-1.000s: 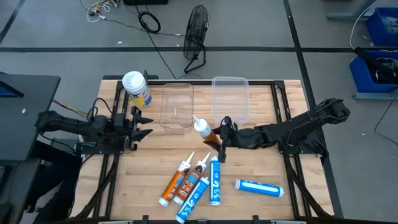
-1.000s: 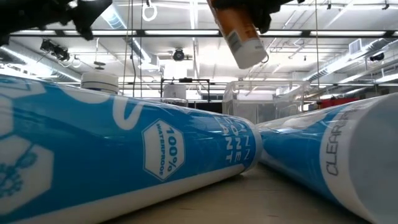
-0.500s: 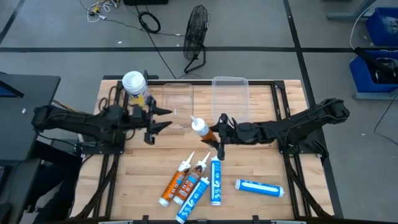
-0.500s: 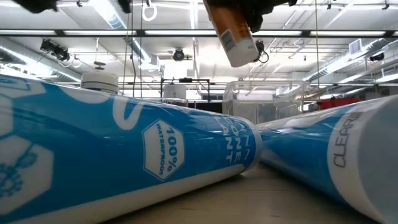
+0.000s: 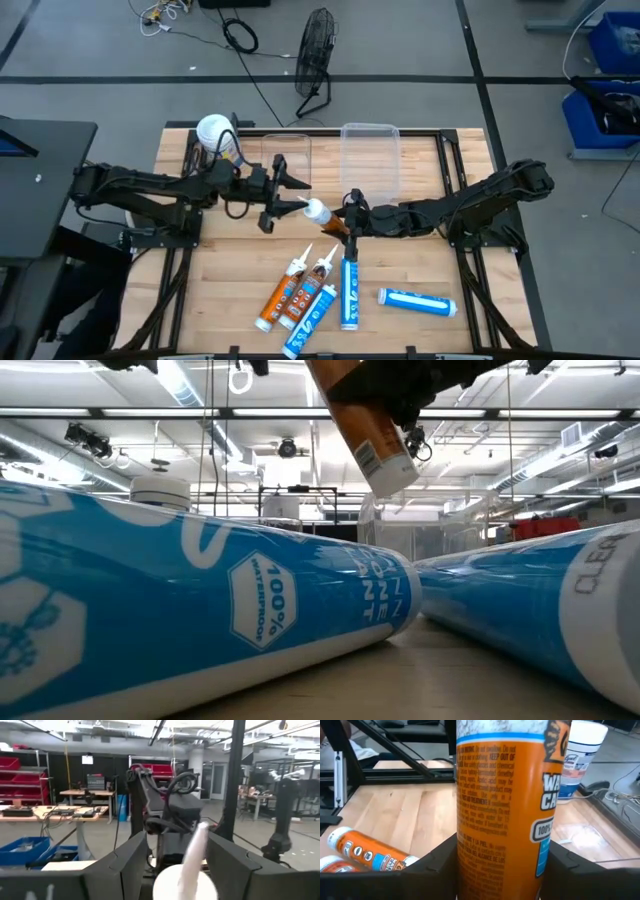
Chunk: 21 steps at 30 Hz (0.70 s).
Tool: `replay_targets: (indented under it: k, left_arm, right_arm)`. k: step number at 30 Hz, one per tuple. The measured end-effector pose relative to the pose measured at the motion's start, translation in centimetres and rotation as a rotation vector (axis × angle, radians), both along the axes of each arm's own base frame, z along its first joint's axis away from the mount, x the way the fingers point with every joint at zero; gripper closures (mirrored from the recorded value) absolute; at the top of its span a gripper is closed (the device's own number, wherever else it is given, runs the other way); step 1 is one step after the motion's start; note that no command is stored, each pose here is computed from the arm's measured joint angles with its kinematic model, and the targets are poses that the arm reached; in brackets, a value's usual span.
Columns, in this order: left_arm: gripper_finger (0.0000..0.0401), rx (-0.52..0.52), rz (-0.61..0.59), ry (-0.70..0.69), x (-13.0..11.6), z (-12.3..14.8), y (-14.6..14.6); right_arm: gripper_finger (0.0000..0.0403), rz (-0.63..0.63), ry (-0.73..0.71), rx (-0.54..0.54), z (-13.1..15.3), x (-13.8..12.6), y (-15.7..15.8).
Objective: Pick & place silicon tubes, Sealant and Lysol wipes
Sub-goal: Put the top right orange sealant into the left transparent bin
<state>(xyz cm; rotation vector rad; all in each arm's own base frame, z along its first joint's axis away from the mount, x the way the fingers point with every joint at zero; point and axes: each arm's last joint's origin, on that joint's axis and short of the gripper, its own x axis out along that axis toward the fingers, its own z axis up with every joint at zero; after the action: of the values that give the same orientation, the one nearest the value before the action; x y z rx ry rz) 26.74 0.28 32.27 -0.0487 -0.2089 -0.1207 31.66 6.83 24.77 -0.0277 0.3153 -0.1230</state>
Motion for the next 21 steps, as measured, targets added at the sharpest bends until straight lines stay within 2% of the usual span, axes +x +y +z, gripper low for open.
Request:
replay_targets:
  k: [4,9,12,17,21]
  left_arm:
    - [0.0203,0.004,-0.023,0.024,0.2,-0.36,-0.06]
    - [0.023,0.013,-0.048,0.027,0.19,-0.39,-0.21]
    - [0.0265,0.014,-0.066,0.025,0.16,-0.35,-0.26]
    - [0.0348,0.014,-0.064,0.029,0.15,-0.39,-0.17]
    - [0.036,0.012,-0.062,0.03,0.15,-0.39,-0.16]
  right_arm:
    - [0.0215,-0.026,-0.011,-0.01,0.1,0.02,-0.07]
    - [0.0215,-0.025,-0.014,-0.006,0.12,0.05,-0.13]
    - [0.0215,-0.028,-0.023,-0.005,0.2,0.07,-0.14]
    - [0.0215,-0.026,-0.03,0.01,0.26,0.16,-0.38]
    - [0.0215,-0.028,-0.031,0.02,0.26,0.18,-0.49]
